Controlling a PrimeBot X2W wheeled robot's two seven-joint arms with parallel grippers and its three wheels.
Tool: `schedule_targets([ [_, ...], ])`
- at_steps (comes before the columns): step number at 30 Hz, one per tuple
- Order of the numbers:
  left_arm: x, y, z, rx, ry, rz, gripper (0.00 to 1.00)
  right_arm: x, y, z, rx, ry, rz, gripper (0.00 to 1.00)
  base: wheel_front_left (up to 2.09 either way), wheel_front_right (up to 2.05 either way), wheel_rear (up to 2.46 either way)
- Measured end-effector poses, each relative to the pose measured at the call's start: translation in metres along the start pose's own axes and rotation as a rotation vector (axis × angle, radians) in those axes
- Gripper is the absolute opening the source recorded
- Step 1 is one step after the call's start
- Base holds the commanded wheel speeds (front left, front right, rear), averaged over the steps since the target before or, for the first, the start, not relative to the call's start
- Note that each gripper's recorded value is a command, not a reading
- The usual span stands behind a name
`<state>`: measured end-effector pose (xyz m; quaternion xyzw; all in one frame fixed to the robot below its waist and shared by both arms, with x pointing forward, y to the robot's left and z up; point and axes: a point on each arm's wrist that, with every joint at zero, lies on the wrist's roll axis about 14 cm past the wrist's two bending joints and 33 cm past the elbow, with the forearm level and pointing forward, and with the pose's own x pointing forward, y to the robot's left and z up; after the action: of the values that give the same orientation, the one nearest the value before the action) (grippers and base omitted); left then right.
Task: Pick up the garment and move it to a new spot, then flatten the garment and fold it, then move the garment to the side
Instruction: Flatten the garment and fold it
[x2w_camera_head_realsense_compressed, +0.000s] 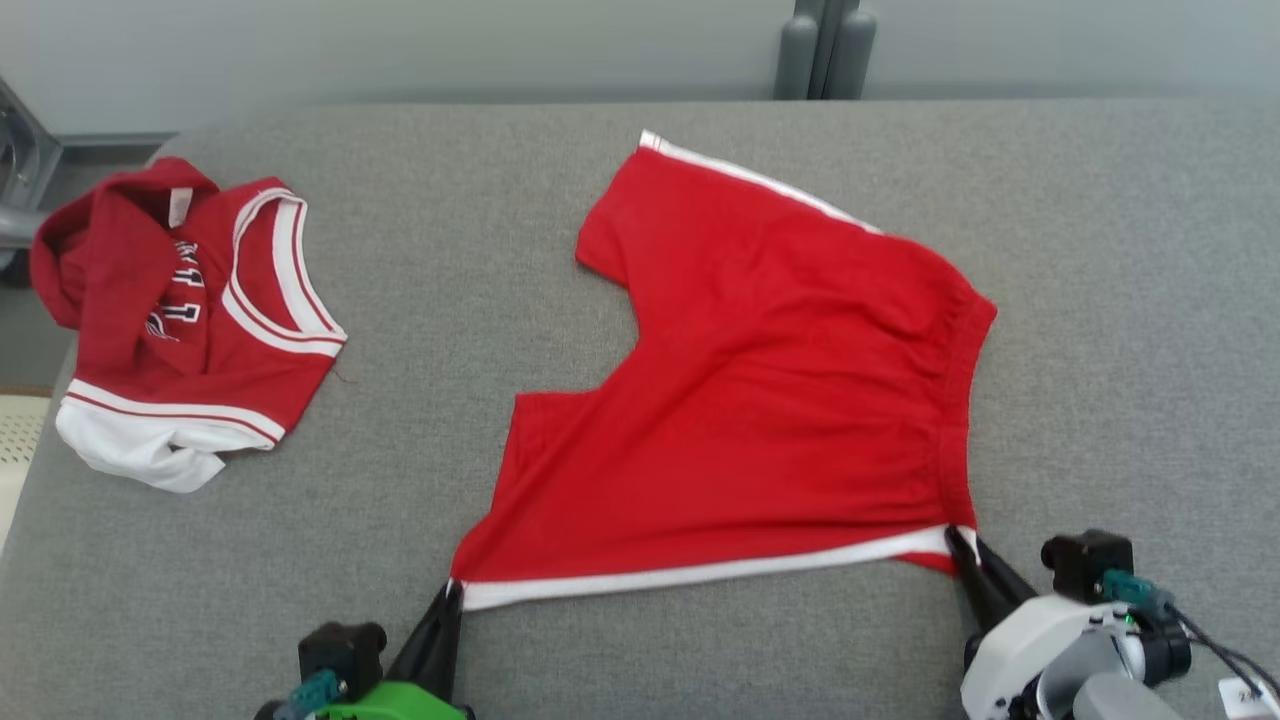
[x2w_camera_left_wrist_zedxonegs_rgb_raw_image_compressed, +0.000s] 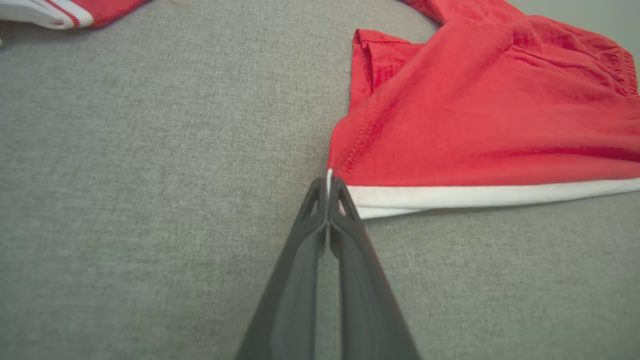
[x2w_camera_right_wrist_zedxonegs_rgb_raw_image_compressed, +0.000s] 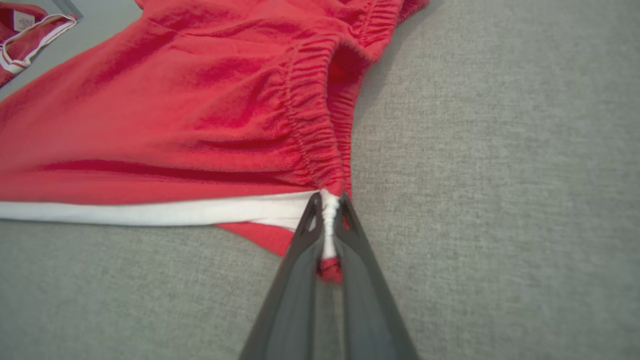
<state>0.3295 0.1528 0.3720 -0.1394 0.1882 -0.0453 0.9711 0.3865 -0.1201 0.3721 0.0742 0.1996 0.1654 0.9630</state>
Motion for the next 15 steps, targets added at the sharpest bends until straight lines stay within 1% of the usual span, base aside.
schedule_targets([
  [2, -0.013, -0.001, -0.007, 0.002, 0.008, -0.002, 0.00, -0.014, 0.003, -0.008, 0.023, 0.006, -0.011, 0.00, 0.00, 0.00, 0.00],
  [6, -0.028, 0.000, -0.012, -0.004, 0.003, 0.002, 0.00, -0.031, 0.013, -0.020, 0.016, 0.028, 0.003, 0.00, 0.00, 0.00, 0.00],
  [9, -0.041, 0.007, -0.015, -0.037, -0.011, 0.035, 0.00, -0.045, 0.021, -0.029, 0.012, 0.041, 0.020, 0.00, 0.00, 0.00, 0.00],
  [15, -0.059, 0.007, -0.018, -0.050, -0.037, 0.039, 0.00, -0.064, 0.030, -0.036, 0.015, 0.037, 0.035, 0.00, 0.00, 0.00, 0.00],
])
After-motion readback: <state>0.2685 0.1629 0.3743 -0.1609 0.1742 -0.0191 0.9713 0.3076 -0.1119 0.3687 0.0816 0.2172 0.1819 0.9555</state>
